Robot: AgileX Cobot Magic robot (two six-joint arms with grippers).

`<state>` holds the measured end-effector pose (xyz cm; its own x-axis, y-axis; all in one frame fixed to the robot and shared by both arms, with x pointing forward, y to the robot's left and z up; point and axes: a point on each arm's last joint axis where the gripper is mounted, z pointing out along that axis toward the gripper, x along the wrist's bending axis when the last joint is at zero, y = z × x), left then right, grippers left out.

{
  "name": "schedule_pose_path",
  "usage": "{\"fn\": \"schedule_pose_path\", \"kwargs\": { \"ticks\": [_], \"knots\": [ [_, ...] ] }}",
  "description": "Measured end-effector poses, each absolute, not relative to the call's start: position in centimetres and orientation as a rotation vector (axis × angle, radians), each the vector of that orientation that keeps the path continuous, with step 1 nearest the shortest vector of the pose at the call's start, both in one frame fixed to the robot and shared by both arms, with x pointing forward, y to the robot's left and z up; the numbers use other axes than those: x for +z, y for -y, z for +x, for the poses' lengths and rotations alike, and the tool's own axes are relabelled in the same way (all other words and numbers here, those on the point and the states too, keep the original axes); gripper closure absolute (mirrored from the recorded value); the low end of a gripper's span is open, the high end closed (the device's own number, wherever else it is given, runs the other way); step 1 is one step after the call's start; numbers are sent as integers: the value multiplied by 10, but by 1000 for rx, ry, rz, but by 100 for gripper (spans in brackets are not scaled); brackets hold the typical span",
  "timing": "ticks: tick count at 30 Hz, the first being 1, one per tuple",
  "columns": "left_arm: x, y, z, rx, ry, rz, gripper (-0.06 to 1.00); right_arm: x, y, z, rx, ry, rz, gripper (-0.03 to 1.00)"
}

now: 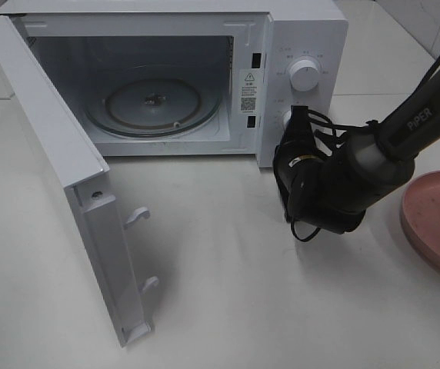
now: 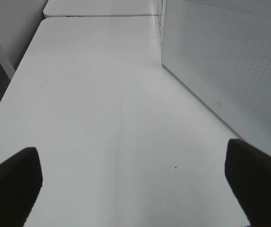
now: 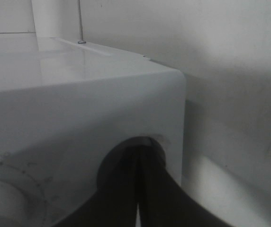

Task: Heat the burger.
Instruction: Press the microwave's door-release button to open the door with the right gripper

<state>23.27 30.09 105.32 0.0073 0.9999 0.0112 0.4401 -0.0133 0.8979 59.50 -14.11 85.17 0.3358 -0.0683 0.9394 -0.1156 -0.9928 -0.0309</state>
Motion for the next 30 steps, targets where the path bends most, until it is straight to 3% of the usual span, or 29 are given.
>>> {"fn": "schedule_pose_path", "kwargs": {
  "ticks": [30],
  "knots": [
    [1053, -301, 233, 964, -1527, 1549, -5, 876, 163, 562, 1761, -114, 2626, 96]
  ]
}}
